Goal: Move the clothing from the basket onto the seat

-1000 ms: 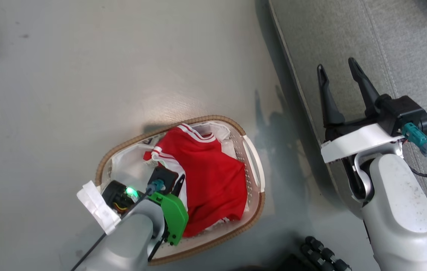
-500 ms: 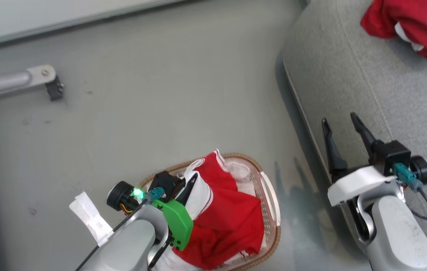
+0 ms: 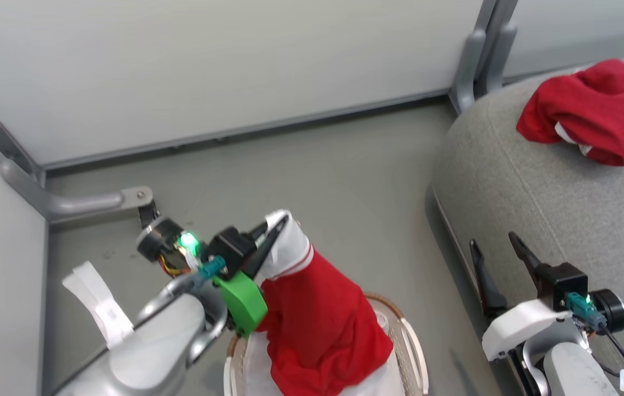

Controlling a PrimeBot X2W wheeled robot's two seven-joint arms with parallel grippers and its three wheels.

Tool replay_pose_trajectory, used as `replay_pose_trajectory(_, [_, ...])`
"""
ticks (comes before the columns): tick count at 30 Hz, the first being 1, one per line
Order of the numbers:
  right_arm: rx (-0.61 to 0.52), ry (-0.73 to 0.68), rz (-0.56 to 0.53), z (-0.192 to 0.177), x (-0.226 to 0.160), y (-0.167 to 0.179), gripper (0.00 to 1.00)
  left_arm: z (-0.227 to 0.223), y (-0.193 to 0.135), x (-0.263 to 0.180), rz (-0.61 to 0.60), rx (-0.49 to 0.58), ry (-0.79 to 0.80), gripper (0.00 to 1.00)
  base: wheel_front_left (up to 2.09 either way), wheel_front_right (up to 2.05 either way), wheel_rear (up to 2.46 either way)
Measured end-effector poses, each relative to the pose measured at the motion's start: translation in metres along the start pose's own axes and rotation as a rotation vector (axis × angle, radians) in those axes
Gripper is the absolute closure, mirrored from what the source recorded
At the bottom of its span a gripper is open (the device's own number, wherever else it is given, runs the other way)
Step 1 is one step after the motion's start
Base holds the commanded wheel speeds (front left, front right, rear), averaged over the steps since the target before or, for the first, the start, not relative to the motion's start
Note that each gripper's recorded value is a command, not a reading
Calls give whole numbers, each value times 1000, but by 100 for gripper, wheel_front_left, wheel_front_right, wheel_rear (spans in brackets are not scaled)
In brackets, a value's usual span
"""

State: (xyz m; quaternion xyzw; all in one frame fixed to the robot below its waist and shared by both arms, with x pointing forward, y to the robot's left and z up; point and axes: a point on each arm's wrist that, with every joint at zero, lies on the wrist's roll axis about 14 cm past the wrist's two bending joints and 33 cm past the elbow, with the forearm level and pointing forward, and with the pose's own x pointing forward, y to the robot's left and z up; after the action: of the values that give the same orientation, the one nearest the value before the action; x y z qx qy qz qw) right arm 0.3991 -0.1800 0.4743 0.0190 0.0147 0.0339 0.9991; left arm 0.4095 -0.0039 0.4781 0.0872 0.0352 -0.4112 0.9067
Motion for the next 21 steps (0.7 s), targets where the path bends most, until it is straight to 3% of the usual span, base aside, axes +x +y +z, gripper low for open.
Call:
replay_pose_trajectory(10, [-41,-118,78,42,-11,26,0,146,49,-23,95,317,-222,100,0,0,0])
replay_pose_trajectory(21, [-69,-171,149,62,-3,49,0,232,78,-31,187,438,-351,100,0,0,0])
